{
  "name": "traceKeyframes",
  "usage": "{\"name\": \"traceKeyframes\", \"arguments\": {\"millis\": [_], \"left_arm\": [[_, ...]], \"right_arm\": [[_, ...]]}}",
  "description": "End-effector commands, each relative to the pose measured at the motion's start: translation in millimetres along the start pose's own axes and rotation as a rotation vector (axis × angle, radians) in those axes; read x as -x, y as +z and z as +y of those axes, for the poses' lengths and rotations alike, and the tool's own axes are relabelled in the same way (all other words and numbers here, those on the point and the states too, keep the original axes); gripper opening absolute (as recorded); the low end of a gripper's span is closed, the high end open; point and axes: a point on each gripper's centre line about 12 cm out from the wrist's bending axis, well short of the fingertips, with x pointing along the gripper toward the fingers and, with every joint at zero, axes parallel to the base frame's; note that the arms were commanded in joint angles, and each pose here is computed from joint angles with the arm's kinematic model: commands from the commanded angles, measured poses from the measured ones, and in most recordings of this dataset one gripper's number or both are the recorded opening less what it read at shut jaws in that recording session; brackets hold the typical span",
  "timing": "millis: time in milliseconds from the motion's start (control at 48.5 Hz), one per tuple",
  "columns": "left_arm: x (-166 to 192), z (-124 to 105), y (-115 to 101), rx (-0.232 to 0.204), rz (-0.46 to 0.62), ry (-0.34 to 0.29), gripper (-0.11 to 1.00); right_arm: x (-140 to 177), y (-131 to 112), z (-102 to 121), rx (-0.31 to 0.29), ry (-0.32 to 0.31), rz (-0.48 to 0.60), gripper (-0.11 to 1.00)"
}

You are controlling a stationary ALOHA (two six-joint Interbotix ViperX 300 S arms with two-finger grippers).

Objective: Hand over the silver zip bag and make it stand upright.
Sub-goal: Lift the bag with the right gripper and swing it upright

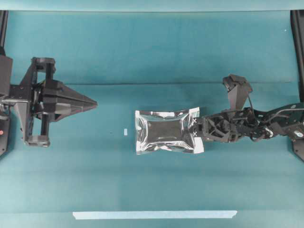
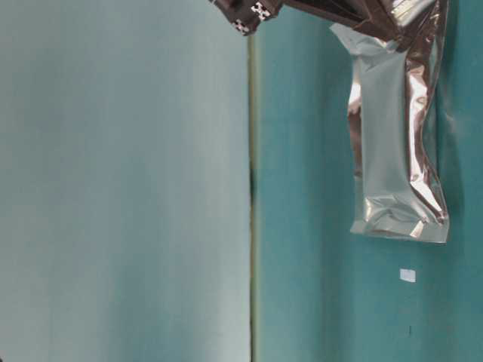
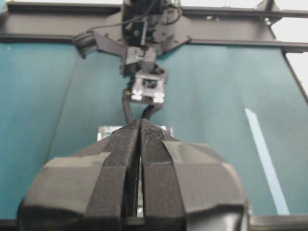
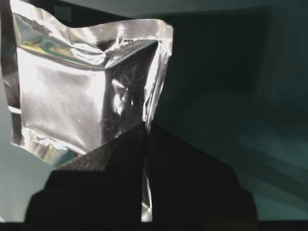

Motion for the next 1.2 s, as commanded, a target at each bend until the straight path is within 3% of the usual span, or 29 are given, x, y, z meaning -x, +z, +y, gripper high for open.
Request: {"name": "traceKeyframes", "arguments": {"millis": [0, 103, 248, 495, 722, 928, 1176], "left_arm": [[2, -1, 7, 0.0, -0.025, -0.004, -0.01], [2, -2, 6, 0.01, -0.02, -0.007, -0.01], [2, 2, 5, 0.076, -0.011, 0.007, -0.01], [1, 4, 2, 0.096, 0.015, 0.014, -0.01], [1, 5, 1, 0.105, 0.029, 0.022, -0.01], [1, 12, 2, 0.206, 0.024, 0.049, -0.01], [-1, 13, -1, 0.181, 0.056, 0.054, -0.01]], "right_arm": [[4, 5, 12, -0.009, 0.043, -0.015, 0.01], [8, 4, 22, 0.062, 0.062, 0.009, 0.01], [15, 9, 48, 0.22, 0.053, 0.098, 0.01], [27, 27, 95, 0.454, 0.043, 0.231, 0.01], [43, 43, 129, 0.671, -0.038, 0.313, 0.01], [60, 53, 155, 0.849, -0.141, 0.35, 0.01], [63, 49, 179, 1.012, -0.238, 0.381, 0.01]]}}
